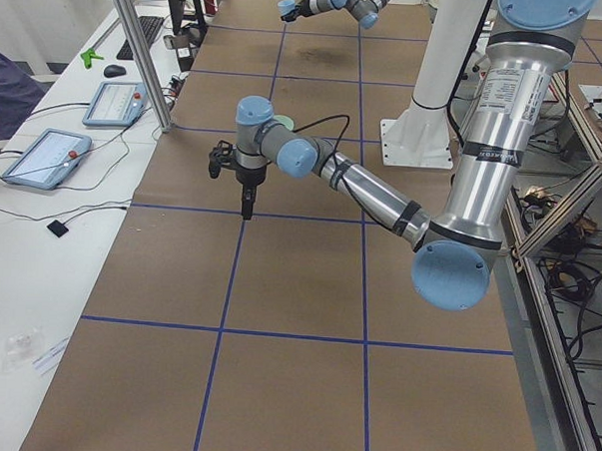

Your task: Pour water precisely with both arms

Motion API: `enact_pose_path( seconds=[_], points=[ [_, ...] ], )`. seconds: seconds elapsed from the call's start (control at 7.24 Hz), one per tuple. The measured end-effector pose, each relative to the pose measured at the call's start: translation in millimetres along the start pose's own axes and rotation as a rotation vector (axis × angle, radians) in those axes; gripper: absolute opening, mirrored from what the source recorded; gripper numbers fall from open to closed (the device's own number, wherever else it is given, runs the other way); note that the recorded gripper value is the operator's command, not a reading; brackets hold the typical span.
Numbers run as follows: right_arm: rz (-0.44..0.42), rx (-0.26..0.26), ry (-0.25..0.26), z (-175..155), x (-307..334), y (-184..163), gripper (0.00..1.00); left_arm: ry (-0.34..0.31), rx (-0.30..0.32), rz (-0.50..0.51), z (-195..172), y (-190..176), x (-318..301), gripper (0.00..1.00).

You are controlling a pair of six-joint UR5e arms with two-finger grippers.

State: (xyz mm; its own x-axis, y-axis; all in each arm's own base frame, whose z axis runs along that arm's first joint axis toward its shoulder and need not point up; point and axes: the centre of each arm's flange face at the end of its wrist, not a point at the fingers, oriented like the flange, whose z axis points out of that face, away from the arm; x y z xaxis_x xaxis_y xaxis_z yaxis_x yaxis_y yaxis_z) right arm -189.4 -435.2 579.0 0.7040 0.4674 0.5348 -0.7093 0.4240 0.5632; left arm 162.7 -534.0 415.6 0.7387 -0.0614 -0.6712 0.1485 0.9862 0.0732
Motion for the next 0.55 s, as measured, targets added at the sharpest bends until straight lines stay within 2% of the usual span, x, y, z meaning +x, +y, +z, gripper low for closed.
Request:
enact_pose_path(
  seconds=[0.28,0.55],
  points=[
    [0.049,0.065,0.031,8.7,23.0,14.5,0.0,-0.005,0.007,0.001,-0.4,-0.4,0.7,1.0],
    [0.057,0.093,0.004,1.3,13.9,39.9,0.0,-0.013,0.013,0.002,-0.4,-0.6,0.8,1.0]
  ],
)
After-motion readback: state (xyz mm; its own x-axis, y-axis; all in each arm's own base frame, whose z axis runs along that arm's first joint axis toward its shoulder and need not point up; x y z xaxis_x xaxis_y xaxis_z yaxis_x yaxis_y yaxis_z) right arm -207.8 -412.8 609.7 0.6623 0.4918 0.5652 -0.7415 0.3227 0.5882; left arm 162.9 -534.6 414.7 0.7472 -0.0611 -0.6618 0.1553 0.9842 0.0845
